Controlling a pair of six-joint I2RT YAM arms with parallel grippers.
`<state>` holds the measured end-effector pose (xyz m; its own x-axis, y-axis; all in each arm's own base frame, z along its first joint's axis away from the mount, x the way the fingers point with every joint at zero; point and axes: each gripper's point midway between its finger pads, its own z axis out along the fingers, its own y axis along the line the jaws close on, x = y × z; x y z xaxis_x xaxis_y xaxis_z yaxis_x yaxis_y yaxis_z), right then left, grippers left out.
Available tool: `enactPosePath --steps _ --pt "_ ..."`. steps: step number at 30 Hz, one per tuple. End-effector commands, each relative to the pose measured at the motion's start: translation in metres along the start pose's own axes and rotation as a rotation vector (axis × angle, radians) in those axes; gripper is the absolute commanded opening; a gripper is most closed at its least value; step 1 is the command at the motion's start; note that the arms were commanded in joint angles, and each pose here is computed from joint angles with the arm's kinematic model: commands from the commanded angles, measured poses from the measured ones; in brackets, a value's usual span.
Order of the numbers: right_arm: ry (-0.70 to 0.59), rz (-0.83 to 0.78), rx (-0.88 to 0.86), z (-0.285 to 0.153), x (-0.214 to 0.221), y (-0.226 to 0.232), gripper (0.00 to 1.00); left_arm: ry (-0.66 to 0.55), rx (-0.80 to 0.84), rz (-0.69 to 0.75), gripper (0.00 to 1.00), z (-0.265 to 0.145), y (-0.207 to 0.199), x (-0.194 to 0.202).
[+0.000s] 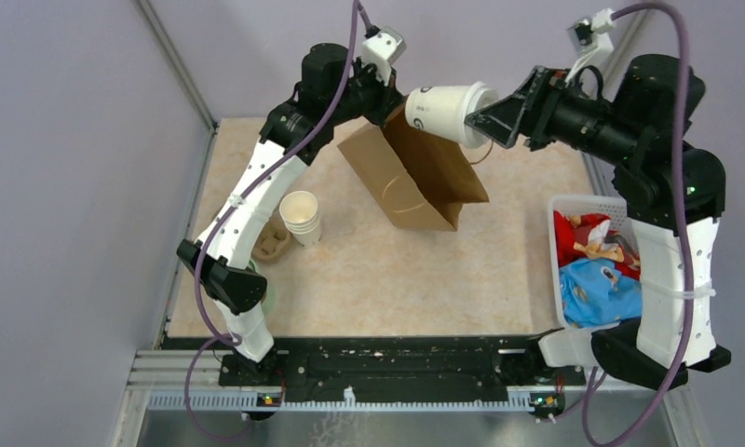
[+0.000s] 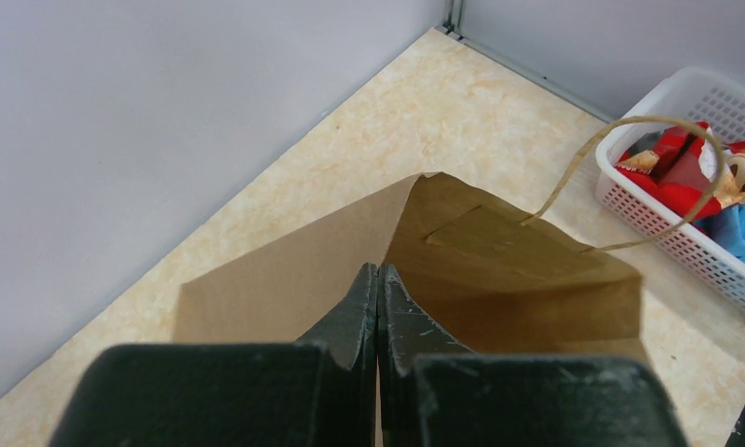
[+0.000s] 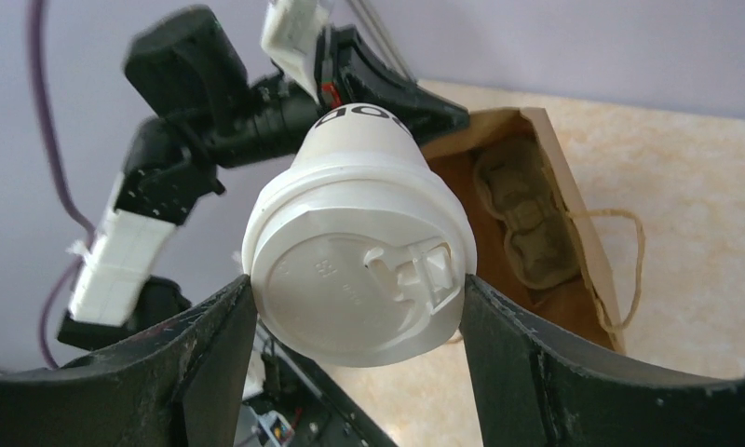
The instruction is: Pack the takeout coffee
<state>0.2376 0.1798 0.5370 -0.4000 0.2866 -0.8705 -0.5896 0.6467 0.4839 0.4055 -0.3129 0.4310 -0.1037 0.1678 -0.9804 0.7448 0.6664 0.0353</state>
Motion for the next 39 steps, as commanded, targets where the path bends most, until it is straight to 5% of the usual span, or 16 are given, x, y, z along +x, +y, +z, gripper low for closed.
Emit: enactPosePath --steps 1,21,39 --pt "0.067 -0.09 0.115 0.006 0.025 -0.021 0.6 -0.074 -0.008 0.062 0.0 -0.012 -0.006 -0.024" --pt "0.333 -0.379 0.406 0.019 0.133 -0.057 0.57 -0.217 -0.037 0.143 0.0 -0.028 -0.053 -0.045" --pt "0.258 -0.451 0.463 0.067 0.197 -0.067 0.56 -0.359 -0.056 0.183 0.0 -0.063 -0.064 -0.022"
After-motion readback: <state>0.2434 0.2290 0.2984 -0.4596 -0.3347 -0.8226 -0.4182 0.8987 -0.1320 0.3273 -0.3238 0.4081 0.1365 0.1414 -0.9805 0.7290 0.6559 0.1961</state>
